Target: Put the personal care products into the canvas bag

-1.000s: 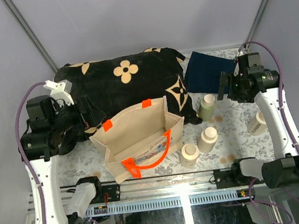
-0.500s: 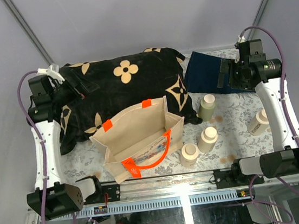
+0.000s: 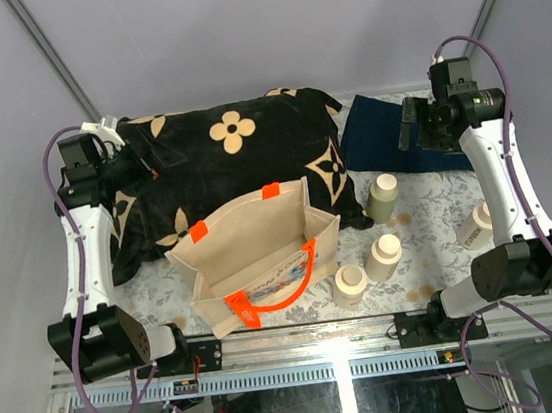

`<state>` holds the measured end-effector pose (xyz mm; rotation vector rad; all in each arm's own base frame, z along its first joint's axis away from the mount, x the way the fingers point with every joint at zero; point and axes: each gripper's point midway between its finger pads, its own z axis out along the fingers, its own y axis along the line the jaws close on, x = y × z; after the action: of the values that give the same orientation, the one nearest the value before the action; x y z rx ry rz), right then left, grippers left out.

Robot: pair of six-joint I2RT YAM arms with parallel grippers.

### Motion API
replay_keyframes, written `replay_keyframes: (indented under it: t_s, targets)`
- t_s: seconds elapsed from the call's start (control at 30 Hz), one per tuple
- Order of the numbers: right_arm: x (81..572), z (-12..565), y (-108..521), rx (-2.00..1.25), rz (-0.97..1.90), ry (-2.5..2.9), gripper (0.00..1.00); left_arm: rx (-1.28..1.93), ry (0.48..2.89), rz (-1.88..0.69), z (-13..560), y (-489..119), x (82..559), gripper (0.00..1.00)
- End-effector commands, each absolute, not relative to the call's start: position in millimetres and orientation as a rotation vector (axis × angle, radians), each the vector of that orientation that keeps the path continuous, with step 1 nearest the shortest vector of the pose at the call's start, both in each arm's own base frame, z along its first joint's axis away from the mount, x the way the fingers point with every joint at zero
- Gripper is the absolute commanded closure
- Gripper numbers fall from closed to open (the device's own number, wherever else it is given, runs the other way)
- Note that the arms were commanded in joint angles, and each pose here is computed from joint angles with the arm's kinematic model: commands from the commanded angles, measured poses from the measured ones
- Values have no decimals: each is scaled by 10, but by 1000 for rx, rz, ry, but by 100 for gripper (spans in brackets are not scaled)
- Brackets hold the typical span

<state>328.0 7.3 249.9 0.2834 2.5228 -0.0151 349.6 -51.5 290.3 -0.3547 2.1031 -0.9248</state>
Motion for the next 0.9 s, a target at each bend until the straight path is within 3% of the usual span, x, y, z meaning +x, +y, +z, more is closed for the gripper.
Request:
replay_keyframes:
  t_s: [0.0, 0.27, 0.6, 0.87]
  targets:
    - [3416, 2809, 29, 264, -51, 2425, 5, -284, 2120, -998, 2834, -577, 3492, 0]
    - [3279, 2752, 272, 178, -14, 2505, 5, -228, 2172, -1084, 2542, -656, 3395, 1]
    - [2795, 2127, 649, 154, 59, 2715, 5, -42, 2198, -634, 2766, -581, 3193, 0]
    - [2745, 1702, 648, 137, -6, 2781, 5, 93, 2135, -617, 2971, -941, 2816, 0]
